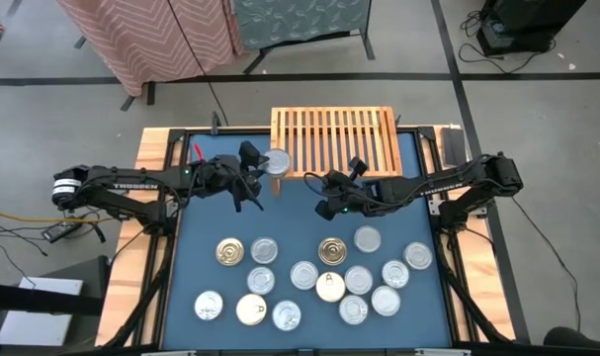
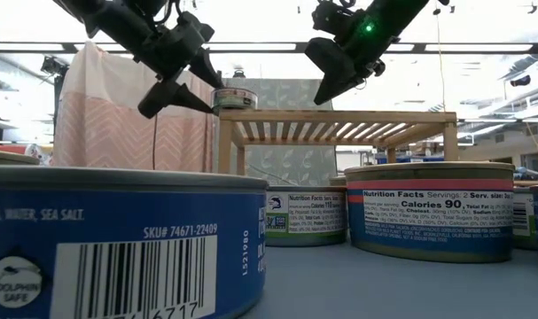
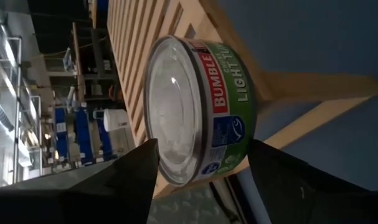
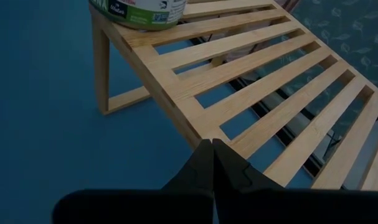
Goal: Stack canned seafood by type on shelf
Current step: Put the green tuna can on the shelf, then stack the green tuna can on top of the green tuna can on the shelf
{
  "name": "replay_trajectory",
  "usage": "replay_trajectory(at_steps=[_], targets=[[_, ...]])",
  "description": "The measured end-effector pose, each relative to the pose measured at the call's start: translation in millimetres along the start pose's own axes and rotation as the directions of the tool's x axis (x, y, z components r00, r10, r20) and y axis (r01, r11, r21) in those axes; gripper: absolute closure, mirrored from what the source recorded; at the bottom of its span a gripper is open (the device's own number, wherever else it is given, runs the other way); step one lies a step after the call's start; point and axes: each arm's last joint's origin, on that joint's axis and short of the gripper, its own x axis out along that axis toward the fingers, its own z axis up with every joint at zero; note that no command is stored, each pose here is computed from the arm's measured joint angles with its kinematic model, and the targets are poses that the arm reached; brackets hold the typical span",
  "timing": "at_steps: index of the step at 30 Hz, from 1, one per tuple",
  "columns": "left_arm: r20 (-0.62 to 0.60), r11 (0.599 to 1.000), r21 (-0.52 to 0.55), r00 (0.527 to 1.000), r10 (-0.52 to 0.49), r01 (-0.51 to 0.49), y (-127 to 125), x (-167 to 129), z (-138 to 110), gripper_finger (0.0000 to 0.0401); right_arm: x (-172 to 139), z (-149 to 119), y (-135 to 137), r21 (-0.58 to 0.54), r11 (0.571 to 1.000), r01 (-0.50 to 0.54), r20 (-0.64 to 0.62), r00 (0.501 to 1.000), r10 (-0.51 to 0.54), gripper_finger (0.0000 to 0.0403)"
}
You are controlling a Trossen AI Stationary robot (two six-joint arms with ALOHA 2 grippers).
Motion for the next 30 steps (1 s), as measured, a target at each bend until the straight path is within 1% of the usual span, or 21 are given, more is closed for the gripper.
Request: replay_trajectory(at_steps=[9,12,15,19,23,26,28,30], targets=[[0.024,1.0,0.011,1.0,-0.001,0.001,1,0,0,0.015,0,0,0,0.001,1.0,-0.001,0.0,1.0,0.001,0.0403],[0.021,1.0,0.026,1.0,0.01,-0.011,6,0,0,0.015,0,0,0,0.016,1.0,-0.001,0.0,1.0,0.001,0.0403],[0.021,1.0,0.013,0.999,0.024,-0.024,14,0,-2,0.015,0,0,0,0.018,1.0,-0.006,-0.001,1.0,0.006,0.0403],[0.021,1.0,0.001,1.0,0.018,-0.018,21,4,-5,0.015,0,0,1,0.017,1.0,-0.021,-0.006,1.0,0.021,0.0403],[0.018,1.0,0.014,1.0,-0.022,0.022,18,12,-3,0.015,-2,-1,2,0.015,1.0,-0.027,-0.005,1.0,0.027,0.0403],[0.004,0.999,0.025,0.999,-0.046,0.046,14,17,-2,0.015,-3,-1,4,0.015,0.999,-0.034,-0.001,0.999,0.034,0.0403],[-0.037,0.998,0.028,0.998,-0.06,0.061,12,17,-4,0.015,-5,-2,6,0.014,0.999,-0.039,-0.001,0.999,0.039,0.0403],[-0.079,0.998,0.001,0.995,-0.065,0.065,11,16,-6,0.0151,-6,-2,7,0.009,0.999,-0.044,0.0,0.999,0.044,0.0403]])
